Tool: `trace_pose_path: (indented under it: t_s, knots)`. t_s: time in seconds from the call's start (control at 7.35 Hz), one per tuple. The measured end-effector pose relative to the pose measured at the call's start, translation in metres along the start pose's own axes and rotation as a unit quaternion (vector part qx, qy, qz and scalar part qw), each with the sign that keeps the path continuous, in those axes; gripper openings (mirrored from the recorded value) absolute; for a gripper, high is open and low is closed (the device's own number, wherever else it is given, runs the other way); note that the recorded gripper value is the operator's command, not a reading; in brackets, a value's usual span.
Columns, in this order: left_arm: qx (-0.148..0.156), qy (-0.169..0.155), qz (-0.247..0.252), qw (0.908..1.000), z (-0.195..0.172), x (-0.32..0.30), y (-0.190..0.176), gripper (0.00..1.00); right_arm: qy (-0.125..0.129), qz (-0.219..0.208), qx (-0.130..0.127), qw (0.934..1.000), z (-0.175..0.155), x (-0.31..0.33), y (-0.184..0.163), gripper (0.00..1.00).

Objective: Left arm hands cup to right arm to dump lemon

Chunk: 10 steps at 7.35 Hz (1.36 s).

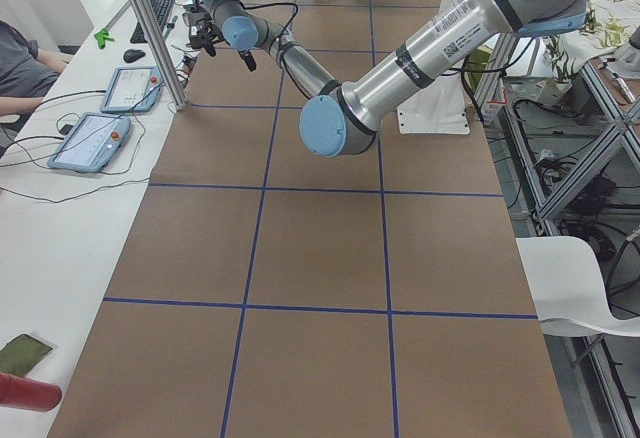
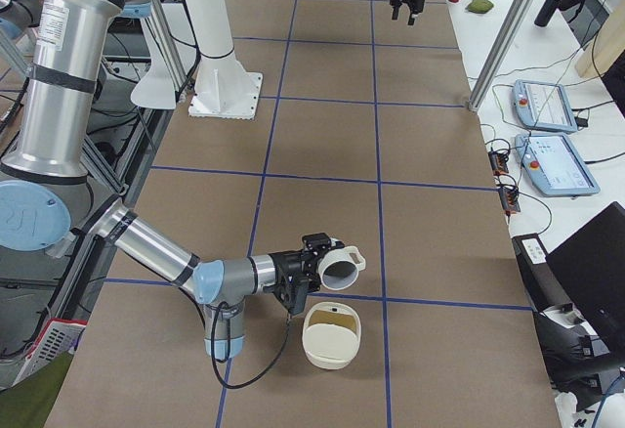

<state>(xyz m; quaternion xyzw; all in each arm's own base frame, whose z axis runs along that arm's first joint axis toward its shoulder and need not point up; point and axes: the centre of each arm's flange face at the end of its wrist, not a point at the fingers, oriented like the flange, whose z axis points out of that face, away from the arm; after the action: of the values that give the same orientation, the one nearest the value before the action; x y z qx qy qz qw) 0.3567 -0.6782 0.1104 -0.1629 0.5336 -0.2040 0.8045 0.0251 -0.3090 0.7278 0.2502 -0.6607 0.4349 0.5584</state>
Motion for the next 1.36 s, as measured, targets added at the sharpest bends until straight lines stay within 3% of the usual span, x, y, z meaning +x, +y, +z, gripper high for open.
trace_pose_path:
  t_s: [0.14, 0.41, 0.95, 1.36]
  knots:
    - [0.003, 0.0, 0.002, 1.0, 0.0, 0.0, 0.0, 1.0, -0.012, 0.052, 0.003, 0.9986, -0.003, -0.001, -0.003, 0.3]
    - [0.015, -0.001, 0.012, 0.9998, -0.001, 0.0, -0.003, 1.0, -0.028, 0.15, 0.011, 0.9882, 0.001, -0.005, -0.011, 0.3]
    - [0.026, 0.0, 0.026, 0.9993, -0.003, 0.003, -0.004, 1.0, -0.039, 0.255, 0.016, 0.9661, 0.004, 0.002, -0.022, 0.3]
    - [0.034, -0.001, 0.033, 0.9989, -0.002, 0.005, -0.003, 1.0, -0.098, 0.316, 0.006, 0.9436, -0.027, 0.012, -0.023, 0.31]
